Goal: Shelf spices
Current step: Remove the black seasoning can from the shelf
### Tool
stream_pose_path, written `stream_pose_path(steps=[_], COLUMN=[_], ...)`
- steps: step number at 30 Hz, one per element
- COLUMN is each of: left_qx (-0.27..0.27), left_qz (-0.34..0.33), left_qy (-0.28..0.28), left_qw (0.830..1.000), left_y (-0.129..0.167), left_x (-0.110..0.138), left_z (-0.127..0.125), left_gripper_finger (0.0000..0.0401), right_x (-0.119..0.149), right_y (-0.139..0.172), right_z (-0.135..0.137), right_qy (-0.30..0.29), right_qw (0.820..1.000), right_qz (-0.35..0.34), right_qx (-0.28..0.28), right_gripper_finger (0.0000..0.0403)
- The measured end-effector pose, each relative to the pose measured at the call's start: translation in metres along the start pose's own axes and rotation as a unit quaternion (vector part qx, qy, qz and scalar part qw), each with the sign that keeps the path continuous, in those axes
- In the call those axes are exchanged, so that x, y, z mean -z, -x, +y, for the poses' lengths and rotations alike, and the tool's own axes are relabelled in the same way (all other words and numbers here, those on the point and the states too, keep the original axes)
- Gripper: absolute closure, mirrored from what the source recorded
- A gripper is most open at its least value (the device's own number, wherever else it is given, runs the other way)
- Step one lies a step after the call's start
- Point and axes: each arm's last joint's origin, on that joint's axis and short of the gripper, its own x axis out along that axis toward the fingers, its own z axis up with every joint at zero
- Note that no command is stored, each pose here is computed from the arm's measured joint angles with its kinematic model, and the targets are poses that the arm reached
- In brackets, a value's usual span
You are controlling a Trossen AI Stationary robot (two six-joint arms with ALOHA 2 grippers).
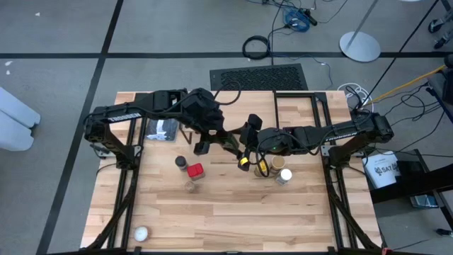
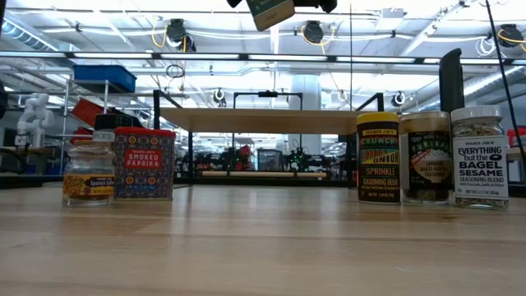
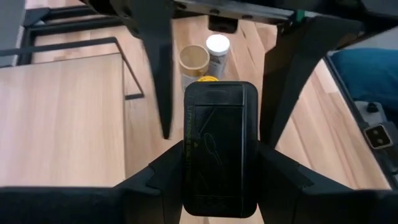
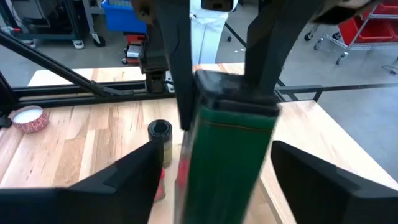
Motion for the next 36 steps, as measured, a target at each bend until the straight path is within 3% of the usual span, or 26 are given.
stream_pose_path(steps=[18, 32, 36], left_qx=[-0.011, 0.001, 0.012], left_qz=[0.004, 0.001, -0.003], left_qy=[-0.002, -0.004, -0.002], left_qw=[1.000, 1.000, 1.000], left_y=[-0.0008, -0.0009, -0.0007], left_x=[0.0003, 0.0001, -0.0003], left_z=[0.0007, 0.0000, -0.0004], left_gripper_finger=[0.0239, 0.0238, 0.0211], right_x=[0.0003, 0.0007, 0.0013], right_y=[-0.0021, -0.0017, -0.0017], right_z=[-0.0056, -0.0055, -0.0056], right_qy=[-0.003, 0.000, 0.007], right_qw=[1.000, 1.000, 1.000], right_qz=[0.004, 0.007, 0.010], right_qx=[0.007, 0.007, 0.008], right_gripper_finger=[0.0262, 0.0271, 0.0272])
